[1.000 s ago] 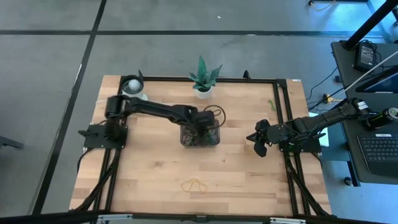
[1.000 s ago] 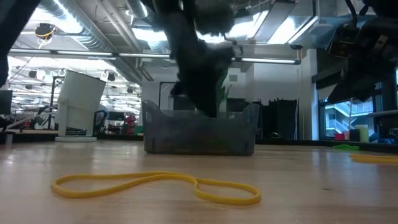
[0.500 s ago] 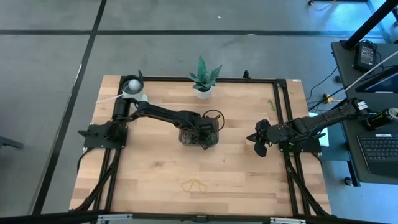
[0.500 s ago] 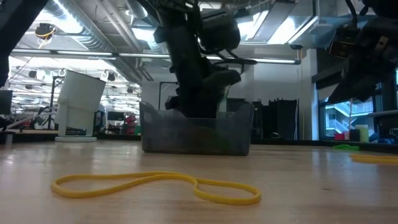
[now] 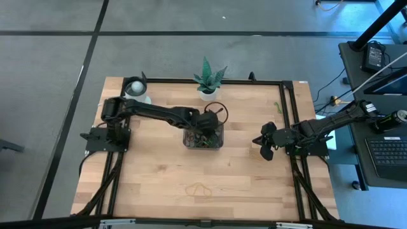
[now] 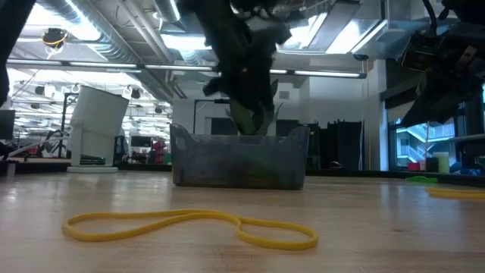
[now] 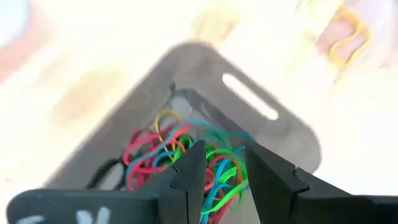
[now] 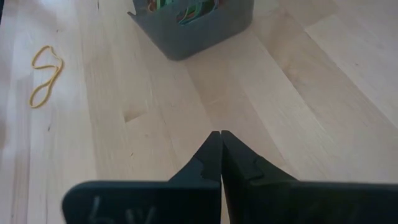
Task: Pick and place rubber bands into bin
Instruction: Put the green rubber band into the black bin
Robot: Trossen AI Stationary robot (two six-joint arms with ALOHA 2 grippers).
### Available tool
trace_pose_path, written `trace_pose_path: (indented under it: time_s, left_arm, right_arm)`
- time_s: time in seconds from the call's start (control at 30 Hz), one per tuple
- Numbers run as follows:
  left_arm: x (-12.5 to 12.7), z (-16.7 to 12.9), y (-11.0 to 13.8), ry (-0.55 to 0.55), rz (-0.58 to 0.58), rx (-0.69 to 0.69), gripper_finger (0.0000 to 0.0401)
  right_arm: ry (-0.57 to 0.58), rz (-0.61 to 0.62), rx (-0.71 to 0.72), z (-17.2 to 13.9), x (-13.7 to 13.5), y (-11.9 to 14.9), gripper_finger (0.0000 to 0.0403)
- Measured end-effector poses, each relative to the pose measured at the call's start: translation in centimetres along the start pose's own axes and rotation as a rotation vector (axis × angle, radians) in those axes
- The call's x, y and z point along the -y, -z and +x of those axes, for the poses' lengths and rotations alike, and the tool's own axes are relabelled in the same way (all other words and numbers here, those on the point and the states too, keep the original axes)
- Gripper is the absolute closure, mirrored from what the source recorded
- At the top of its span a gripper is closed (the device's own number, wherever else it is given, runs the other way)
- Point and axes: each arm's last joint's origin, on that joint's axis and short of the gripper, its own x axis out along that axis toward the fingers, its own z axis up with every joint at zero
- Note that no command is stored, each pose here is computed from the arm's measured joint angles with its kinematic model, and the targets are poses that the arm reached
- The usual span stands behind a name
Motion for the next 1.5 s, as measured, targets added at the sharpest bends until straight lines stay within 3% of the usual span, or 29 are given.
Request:
trace_pose_path:
  time_s: [0.2, 0.4, 0.47, 0.6, 0.83, 1.0, 1.17, 1.33, 1.5]
  left_arm:
    - [0.1, -5.3, -0.5, -0.012, 0.075, 0.108, 0.0306]
    - [0.1, -9.6, 1.2, -0.069, 0.316, 0.105, 0.0357]
    - [-0.2, -10.3, 2.4, -0.069, 0.382, 0.096, 0.0386]
    - [-1.7, -10.6, 4.9, -0.079, 0.443, 0.081, 0.0399]
    - [-6.1, -10.4, 10.4, 0.032, 0.419, 0.156, 0.04]
    - [-9.6, -11.2, 13.8, 0.07, 0.387, 0.215, 0.04]
    - [-12.2, -11.9, 16.3, 0.081, 0.4, 0.268, 0.04]
    - [-13.8, -12.4, 17.8, 0.108, 0.387, 0.321, 0.0399]
    - [-14.5, -12.8, 18.5, 0.127, 0.385, 0.357, 0.0399]
  right_arm:
    - [-0.001, 0.001, 0.003, 0.0, 0.0, 0.0, 0.0401]
    - [-0.007, 0.011, 0.037, 0.0, -0.2, -0.3, 0.0387]
    - [0.005, 0.019, 0.075, 0.0, -0.2, -0.5, 0.0384]
    - [0.01, 0.05, 0.155, 0.0, -0.5, -1.1, 0.0385]
    - [-0.023, 0.021, 0.384, 0.1, -1.2, -3.7, 0.0394]
    - [0.185, 0.062, 0.426, -0.3, -0.9, -7.9, 0.0399]
    - [0.43, 0.081, 0.284, -0.4, 0.5, -12.8, 0.0394]
    - [0.676, 0.268, 0.087, -0.6, 3.6, -16.1, 0.0393]
    - [0.822, 0.464, -0.109, -0.6, 7.3, -16.9, 0.0392]
